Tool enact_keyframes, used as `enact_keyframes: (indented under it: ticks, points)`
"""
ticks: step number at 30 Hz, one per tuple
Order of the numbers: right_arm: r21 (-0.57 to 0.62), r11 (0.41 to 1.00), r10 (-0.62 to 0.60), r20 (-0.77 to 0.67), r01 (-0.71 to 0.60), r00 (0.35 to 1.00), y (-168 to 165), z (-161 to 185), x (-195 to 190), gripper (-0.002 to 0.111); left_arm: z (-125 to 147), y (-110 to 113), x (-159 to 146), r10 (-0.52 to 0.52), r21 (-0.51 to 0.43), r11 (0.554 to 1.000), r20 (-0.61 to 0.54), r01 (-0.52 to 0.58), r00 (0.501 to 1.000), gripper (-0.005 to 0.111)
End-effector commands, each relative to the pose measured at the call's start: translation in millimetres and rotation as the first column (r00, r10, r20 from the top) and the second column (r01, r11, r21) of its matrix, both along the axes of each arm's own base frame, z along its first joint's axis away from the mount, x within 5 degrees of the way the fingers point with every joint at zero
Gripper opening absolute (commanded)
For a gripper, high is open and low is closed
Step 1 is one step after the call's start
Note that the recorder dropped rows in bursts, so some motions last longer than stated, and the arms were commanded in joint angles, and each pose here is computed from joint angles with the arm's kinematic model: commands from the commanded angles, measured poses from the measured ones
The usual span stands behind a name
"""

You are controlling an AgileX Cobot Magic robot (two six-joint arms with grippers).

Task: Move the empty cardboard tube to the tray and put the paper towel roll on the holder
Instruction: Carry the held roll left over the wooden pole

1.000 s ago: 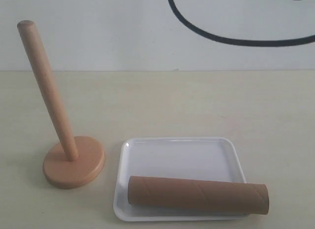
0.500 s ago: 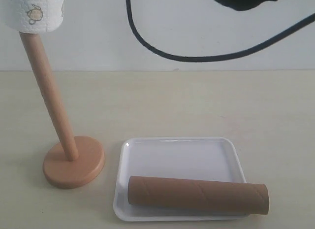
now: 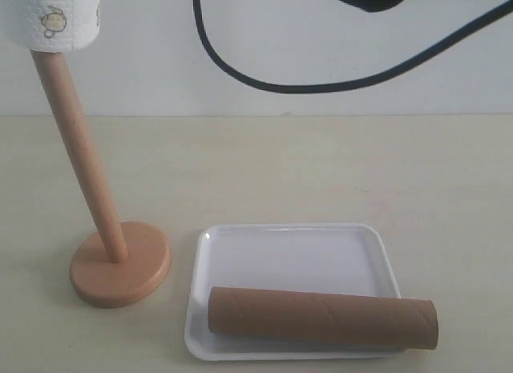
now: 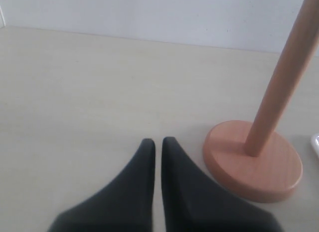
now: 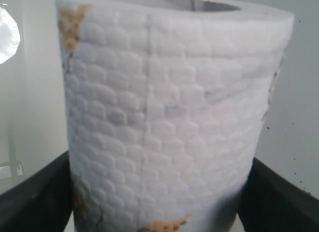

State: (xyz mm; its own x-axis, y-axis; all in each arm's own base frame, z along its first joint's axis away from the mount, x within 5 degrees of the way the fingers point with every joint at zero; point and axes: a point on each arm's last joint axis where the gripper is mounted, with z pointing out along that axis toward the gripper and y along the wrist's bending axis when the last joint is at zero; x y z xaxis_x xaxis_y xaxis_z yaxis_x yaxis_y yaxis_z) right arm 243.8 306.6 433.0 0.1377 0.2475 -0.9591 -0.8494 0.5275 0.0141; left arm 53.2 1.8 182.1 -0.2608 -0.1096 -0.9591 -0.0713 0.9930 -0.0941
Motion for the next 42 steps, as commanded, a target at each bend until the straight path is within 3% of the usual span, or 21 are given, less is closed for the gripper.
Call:
enact_keyframes:
  ticks: [1, 12, 42]
  points:
    - [-0.007, 0.999, 0.032, 0.058, -0.031, 0.998, 7.1, 8.3, -13.9, 0.0, -1.3, -0.2, -0.1, -0.001, -0.007, 1.0, -0.002, 0.001, 1.0, 0.004]
    - [-0.145, 0.989, 0.011, 0.023, -0.008, 1.0, 28.2, -28.0, -0.9, 0.0, -1.3, -0.2, -0.1, -0.001, -0.007, 1.0, -0.002, 0.001, 1.0, 0.004]
    - [-0.291, 0.956, 0.012, -0.108, -0.043, 0.994, 63.3, -115.0, 23.7, 0.0, -1.3, -0.2, -0.1, -0.001, -0.007, 1.0, -0.002, 0.001, 1.0, 0.004]
